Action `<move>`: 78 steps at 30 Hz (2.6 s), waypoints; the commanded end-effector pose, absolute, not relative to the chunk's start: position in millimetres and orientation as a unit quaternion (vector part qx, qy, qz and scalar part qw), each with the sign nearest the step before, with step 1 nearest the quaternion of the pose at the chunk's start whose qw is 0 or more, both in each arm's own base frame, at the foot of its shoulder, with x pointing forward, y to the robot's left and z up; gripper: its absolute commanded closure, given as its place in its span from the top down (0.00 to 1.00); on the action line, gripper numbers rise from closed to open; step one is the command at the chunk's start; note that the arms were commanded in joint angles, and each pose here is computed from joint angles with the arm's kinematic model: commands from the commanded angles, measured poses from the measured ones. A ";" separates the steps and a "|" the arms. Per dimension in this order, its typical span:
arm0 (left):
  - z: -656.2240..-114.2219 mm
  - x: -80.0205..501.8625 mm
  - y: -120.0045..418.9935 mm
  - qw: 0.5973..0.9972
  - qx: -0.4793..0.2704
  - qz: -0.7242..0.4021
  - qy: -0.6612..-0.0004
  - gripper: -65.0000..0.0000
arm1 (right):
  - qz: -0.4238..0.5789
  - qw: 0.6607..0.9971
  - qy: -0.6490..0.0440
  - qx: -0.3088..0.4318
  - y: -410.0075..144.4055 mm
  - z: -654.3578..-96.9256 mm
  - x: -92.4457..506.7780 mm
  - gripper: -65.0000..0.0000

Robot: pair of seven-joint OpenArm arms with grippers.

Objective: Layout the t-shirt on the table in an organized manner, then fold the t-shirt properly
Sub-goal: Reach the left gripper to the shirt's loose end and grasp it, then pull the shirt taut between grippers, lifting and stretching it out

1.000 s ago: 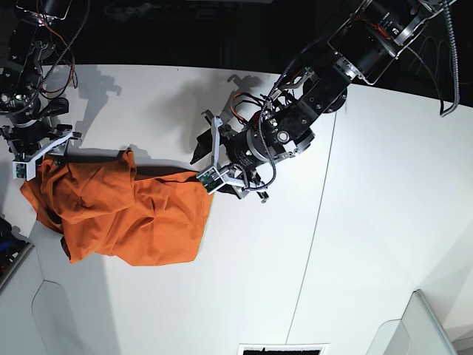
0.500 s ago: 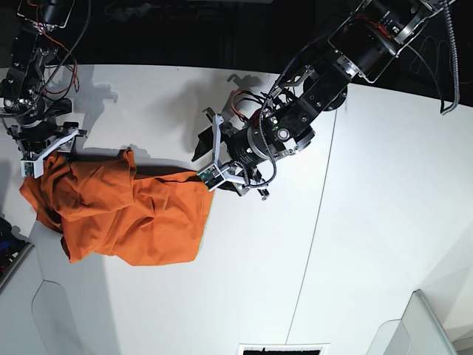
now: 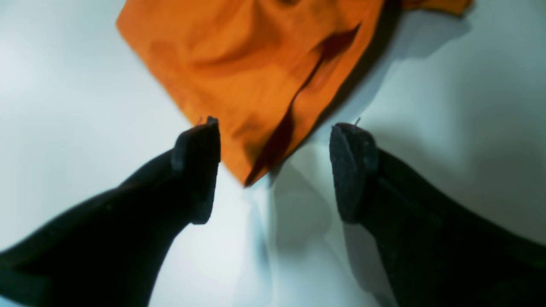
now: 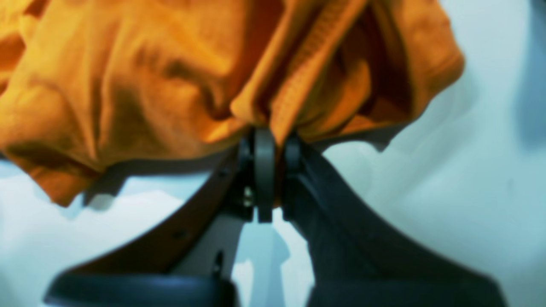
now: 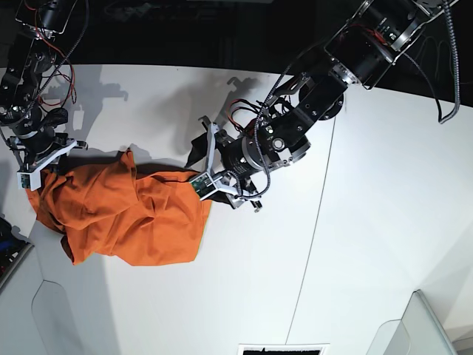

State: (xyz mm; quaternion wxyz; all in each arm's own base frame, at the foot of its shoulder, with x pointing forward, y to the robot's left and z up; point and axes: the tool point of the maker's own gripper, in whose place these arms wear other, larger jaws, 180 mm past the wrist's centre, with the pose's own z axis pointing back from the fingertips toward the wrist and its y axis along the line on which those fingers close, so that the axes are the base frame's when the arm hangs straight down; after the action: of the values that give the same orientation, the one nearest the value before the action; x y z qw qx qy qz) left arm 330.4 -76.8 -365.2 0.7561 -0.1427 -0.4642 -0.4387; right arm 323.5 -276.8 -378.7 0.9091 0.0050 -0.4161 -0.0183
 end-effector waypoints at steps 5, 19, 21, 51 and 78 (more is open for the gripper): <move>-348.4 344.8 -95.9 0.733 -0.138 -0.430 -0.509 0.66 | -0.016 0.904 -0.426 0.004 -278.5 -367.7 330.0 0.00; -382.8 370.2 -79.8 0.749 -0.101 -0.431 -0.493 0.54 | -0.020 0.908 -0.418 0.013 -276.1 -375.5 320.0 0.00; -384.2 367.5 -81.4 0.747 -0.106 -0.439 -0.488 0.23 | -0.020 0.908 -0.418 0.012 -276.2 -375.5 320.0 0.00; -160.1 433.2 182.9 0.739 0.050 -0.287 -0.608 0.00 | 0.021 0.795 -0.606 -0.029 -345.7 -188.5 324.9 0.00; -127.6 388.9 211.4 0.728 0.041 -0.236 -0.643 0.00 | 0.029 0.763 -0.645 -0.008 -345.5 -151.2 310.4 0.00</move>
State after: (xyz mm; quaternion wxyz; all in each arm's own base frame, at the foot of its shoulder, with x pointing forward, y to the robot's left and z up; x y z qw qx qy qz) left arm 386.3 208.0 -146.9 0.7453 0.0299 -0.6220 -0.2382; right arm 308.2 -344.1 -171.3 0.7821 0.0005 -0.6229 0.0175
